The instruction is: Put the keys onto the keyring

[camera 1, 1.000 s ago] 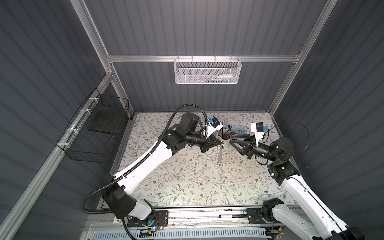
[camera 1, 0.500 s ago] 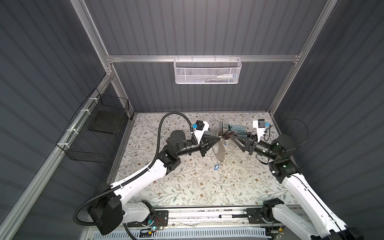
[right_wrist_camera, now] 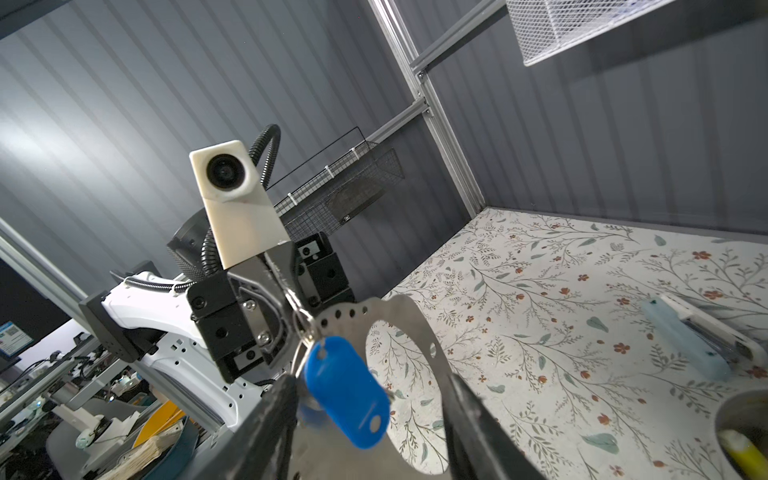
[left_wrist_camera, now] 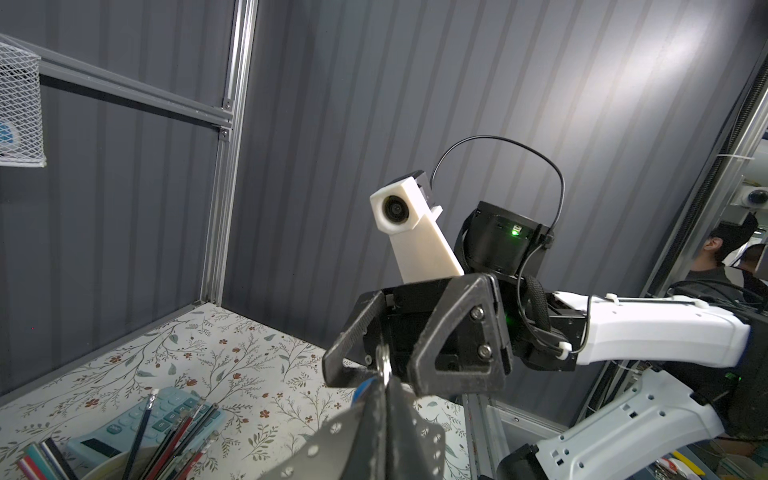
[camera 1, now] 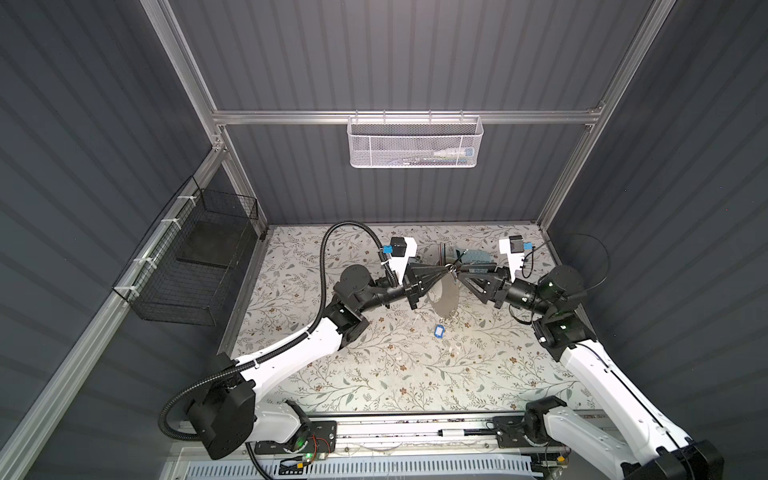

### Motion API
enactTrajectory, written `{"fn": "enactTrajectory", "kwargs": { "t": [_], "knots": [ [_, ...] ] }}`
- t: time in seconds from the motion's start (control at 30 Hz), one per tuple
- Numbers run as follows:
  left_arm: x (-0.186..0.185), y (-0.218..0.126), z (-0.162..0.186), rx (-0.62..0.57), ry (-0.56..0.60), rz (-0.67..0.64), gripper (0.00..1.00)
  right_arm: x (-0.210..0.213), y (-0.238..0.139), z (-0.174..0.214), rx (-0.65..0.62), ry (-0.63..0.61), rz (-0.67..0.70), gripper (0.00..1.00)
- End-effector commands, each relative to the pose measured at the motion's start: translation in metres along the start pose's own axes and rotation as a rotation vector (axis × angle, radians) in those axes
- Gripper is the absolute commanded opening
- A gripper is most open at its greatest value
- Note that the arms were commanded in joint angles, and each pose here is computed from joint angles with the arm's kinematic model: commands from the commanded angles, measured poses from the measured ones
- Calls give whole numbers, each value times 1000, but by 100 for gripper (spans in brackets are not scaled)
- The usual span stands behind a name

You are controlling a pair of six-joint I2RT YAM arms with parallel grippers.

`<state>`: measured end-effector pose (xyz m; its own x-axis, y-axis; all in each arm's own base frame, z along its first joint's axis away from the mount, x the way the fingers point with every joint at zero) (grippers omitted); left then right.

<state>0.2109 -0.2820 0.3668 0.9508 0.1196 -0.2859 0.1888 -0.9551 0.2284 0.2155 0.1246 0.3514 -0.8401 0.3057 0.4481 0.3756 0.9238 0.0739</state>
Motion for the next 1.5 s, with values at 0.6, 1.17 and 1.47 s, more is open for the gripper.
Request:
{"fn": "enactTrajectory", "kwargs": {
  "t": [0.6,1.17,1.47],
  "knots": [
    [-6,5,-12,-48,5,23,0,3,12,-2,42,-53,-50,21],
    [2,9,-19,-67,-35,-89,0,6,24,22,118,-56,-41,0],
    [18,13,1,-23,-67,-163,0,11,35,15,120,-92,-60,0]
  ]
}}
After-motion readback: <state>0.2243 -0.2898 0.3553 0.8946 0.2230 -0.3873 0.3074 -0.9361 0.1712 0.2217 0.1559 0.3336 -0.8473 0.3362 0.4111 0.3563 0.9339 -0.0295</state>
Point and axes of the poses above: each gripper's point midway between its finger pads, its own y axis out along the fingers, its own x axis along the line the jaws close on, z = x × y, the point moved 9 cm from there along -y, back along the fingers, and after that the axes turned 3 degrees about -y, right-handed, at the moved point
